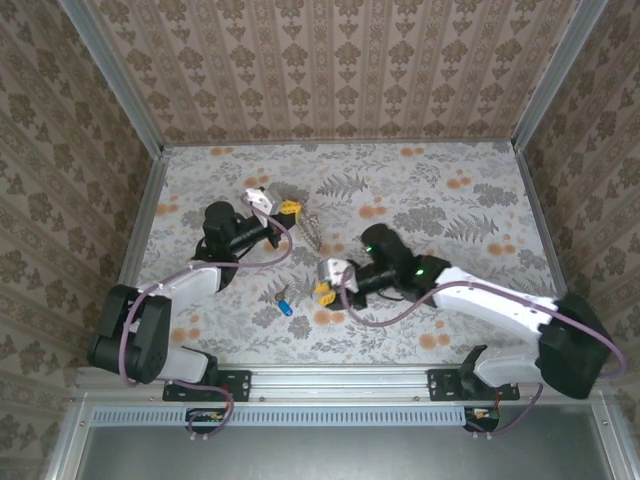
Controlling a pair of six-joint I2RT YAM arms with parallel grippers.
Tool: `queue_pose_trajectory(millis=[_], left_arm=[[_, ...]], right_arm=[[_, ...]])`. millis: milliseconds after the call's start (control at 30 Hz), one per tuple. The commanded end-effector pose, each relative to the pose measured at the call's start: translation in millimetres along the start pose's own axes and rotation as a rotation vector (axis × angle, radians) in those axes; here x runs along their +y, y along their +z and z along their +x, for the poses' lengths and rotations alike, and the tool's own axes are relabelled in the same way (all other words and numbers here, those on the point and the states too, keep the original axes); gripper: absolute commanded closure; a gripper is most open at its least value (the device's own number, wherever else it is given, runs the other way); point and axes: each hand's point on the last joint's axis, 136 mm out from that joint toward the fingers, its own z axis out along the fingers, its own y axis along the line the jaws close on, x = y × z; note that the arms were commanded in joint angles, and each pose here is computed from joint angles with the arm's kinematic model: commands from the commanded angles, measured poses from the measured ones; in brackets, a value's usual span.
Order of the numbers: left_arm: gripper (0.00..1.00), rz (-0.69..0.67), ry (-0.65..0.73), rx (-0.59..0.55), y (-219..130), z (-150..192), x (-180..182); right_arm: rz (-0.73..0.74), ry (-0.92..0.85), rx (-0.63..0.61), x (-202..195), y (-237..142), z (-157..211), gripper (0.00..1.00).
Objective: Put the keys on the keyring
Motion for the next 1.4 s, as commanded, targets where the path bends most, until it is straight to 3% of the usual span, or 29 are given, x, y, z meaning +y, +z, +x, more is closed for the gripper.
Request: queue_pose_trajectory(millis=[0,367,767,933,1033,1367], left_arm=[[1.00,-0.041,0.031,-0.116,-5,-30,15],[1.00,-0.133,0.034,-0.072,-16,-25,44],[1.00,-0.132,0.039,-0.064,-20,-27,43],[1.00,-0.117,0.045,-0.061,-22,-30,38],[1.00,-0.104,0.051,-0.055,-23,-32,33],[1.00,-0.043,0.080,-0.050,-19,-42,7]], right_arm=[[0.050,-0.006,0.109,-10,39,21,0.73],[0.115,0.054,0.210,-45,133,49,0.67],[0.102,0.068,0.334,-55,163,89,0.64],[0.114,0.084,0.386,-48,151,114,0.66],[0.160,0.133,0.407,-52,132,128,0.74],[0.400,0.427,0.409,-54,23,186,0.91]])
